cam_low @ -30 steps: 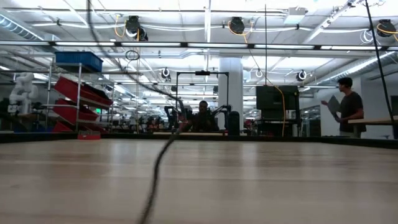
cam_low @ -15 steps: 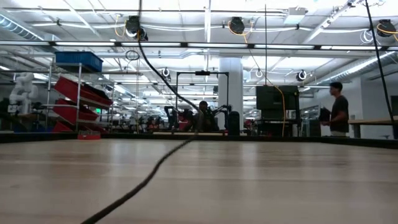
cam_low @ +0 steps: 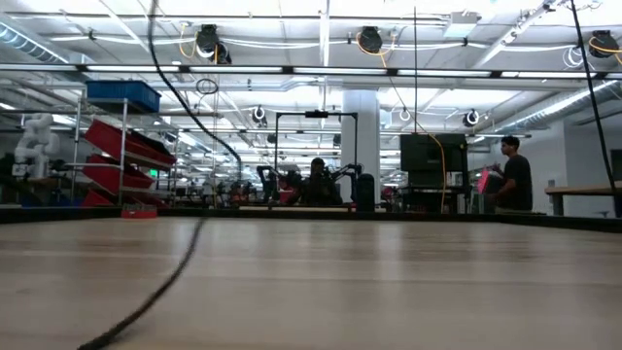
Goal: Coil cords
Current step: Coil the black wire on the spool
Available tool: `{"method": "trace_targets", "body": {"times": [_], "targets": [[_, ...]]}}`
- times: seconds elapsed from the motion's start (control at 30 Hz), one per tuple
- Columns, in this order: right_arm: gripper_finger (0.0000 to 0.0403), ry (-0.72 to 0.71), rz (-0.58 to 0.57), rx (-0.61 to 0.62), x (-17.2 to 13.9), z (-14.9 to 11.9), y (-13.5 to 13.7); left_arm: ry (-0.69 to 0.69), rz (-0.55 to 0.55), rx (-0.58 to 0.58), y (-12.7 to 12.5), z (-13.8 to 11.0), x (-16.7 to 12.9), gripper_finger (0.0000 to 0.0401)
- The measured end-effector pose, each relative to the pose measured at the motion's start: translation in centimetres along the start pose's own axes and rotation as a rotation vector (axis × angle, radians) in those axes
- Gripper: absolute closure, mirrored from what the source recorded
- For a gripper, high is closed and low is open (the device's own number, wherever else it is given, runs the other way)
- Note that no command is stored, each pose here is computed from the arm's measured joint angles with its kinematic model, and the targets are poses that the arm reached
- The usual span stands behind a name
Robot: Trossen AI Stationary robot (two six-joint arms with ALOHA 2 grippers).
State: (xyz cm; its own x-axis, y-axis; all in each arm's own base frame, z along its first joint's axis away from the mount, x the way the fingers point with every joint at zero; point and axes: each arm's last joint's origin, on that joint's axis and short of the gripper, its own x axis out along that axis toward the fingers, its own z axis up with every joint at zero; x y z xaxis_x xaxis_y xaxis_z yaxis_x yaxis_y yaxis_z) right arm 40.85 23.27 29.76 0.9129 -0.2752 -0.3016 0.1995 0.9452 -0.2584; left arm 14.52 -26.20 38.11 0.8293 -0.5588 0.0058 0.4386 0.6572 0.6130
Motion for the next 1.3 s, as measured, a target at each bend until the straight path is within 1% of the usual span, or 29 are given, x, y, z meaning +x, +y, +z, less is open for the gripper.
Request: {"method": "trace_targets", "body": {"times": [0.07, 0.2, 0.33, 0.4, 0.47, 0.53, 0.6, 0.63, 0.73, 0.83, 0.9, 1.0, 1.1, 1.23, 1.3], "targets": [[0.0403, -0.032, 0.027, 0.003, -0.1, 0.5, 0.0, -0.023, -0.028, 0.000, 0.2, -0.1, 0.2, 0.0400], [0.0403, -0.055, 0.148, 0.039, 0.2, 0.9, -0.1, -0.029, -0.026, -0.003, 0.7, -0.5, 0.5, 0.0400], [0.0402, -0.026, 0.171, 0.059, 0.4, 0.6, -0.2, -0.031, -0.029, -0.005, 1.0, -0.7, 0.7, 0.0400], [0.0396, 0.016, 0.172, 0.041, 0.1, 0.4, -0.4, -0.022, -0.018, -0.006, 1.0, -0.7, 0.7, 0.0400], [0.0386, 0.074, 0.194, 0.036, -0.8, 0.3, -0.7, -0.009, -0.002, -0.006, 1.0, -0.7, 0.7, 0.0400], [0.0373, 0.136, 0.209, 0.058, -2.3, 0.4, -1.2, 0.012, 0.024, -0.014, 1.0, -0.7, 0.6, 0.0400], [0.0360, 0.166, 0.227, 0.092, -3.8, 0.8, -1.6, 0.034, 0.054, -0.029, 1.0, -0.7, 0.6, 0.0400], [0.0354, 0.160, 0.237, 0.108, -4.6, 1.2, -1.6, 0.044, 0.066, -0.031, 1.1, -0.8, 0.6, 0.0400], [0.0335, 0.089, 0.276, 0.120, -6.5, 2.2, -0.9, 0.064, 0.084, -0.028, 1.1, -0.9, 0.6, 0.0400], [0.0320, -0.044, 0.290, 0.125, -7.9, 3.5, 0.3, 0.078, 0.104, -0.029, 1.2, -0.9, 0.6, 0.0400], [0.0310, -0.128, 0.317, 0.138, -8.1, 4.0, 1.3, 0.095, 0.124, -0.028, 1.2, -1.0, 0.6, 0.0400], [0.0294, -0.204, 0.326, 0.129, -7.3, 3.7, 3.0, 0.111, 0.144, -0.029, 1.3, -1.0, 0.6, 0.0400], [0.0276, -0.238, 0.342, 0.141, -6.4, 3.1, 4.1, 0.127, 0.153, -0.044, 1.3, -1.1, 0.6, 0.0400], [0.0253, -0.271, 0.456, 0.186, -5.4, 3.1, 4.5, 0.152, 0.173, -0.042, 1.3, -1.3, 0.5, 0.0400], [0.0245, -0.281, 0.496, 0.189, -5.2, 3.1, 4.6, 0.163, 0.178, -0.038, 1.3, -1.3, 0.5, 0.0400]]}}
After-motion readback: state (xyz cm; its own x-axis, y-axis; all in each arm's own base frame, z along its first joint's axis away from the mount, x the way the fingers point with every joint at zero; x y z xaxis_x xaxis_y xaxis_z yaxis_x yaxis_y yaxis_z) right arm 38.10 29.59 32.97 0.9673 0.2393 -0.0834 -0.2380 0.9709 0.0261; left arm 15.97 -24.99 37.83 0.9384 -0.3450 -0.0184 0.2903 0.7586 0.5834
